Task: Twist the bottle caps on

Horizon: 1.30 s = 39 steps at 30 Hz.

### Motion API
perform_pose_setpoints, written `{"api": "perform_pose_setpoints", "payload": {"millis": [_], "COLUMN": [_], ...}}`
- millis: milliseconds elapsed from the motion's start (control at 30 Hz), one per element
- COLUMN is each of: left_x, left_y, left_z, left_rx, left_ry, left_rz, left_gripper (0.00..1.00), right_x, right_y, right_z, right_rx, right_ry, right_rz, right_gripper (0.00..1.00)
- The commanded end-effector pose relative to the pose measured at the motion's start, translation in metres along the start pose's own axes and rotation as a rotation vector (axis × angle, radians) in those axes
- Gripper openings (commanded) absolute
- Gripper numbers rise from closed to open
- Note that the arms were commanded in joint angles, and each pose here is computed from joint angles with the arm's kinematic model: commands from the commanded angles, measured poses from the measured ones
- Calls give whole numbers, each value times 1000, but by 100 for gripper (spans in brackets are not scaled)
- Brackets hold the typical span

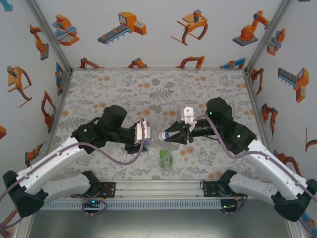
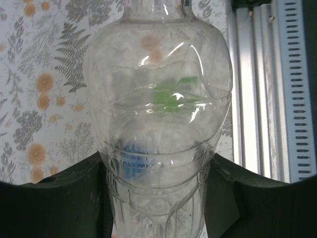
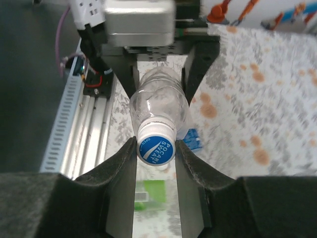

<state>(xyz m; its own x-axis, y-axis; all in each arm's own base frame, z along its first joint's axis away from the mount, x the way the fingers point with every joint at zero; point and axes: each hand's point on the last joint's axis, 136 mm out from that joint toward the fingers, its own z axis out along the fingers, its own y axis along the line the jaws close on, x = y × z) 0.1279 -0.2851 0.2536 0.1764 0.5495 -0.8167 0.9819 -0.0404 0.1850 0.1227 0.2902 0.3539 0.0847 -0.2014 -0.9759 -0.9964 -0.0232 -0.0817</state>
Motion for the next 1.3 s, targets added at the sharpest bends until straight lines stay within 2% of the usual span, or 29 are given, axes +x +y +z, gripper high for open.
{"api": "perform_pose_setpoints", "payload": {"millis": [0, 167, 233, 333, 467, 733, 800, 867, 900, 1000, 1167, 1267], "left_x": [-11, -10, -10, -11, -16, -14, -13, -12, -11, -9, -9, -12], "left_y": [19, 38, 43, 48, 50, 48, 47, 45, 43, 38, 27, 18], "left_z": [1, 8, 12, 18, 22, 26, 26, 25, 25, 24, 20, 15], "left_rx": [-97, -182, -193, -198, -184, -163, -158, -147, -141, -116, -69, -31], "left_ry": [-41, -42, -37, -39, -49, -36, -34, -30, -27, -20, -21, -35], "left_rz": [22, 43, 54, 73, 92, 93, 90, 87, 86, 81, 72, 67], "left_gripper": [0, 0, 0, 0, 0, 0, 0, 0, 0, 0, 0, 0], "right_x": [15, 69, 90, 93, 86, 77, 67, 56, 50, 21, -19, -30], "right_y": [-42, -72, -72, -71, -74, -75, -77, -78, -78, -73, -49, -26], "right_z": [2, -17, -20, -14, -13, -17, -24, -31, -33, -38, -40, -36], "right_rx": [232, 554, 606, 575, 573, 593, 608, 622, 618, 560, 412, 285], "right_ry": [-25, -51, -88, -157, -154, -103, -103, -106, -110, -113, -97, -63], "right_rz": [461, 1144, 1381, 1533, 1537, 1404, 1321, 1234, 1192, 983, 520, 232], "right_gripper": [0, 0, 0, 0, 0, 1, 18, 40, 44, 53, 54, 55]}}
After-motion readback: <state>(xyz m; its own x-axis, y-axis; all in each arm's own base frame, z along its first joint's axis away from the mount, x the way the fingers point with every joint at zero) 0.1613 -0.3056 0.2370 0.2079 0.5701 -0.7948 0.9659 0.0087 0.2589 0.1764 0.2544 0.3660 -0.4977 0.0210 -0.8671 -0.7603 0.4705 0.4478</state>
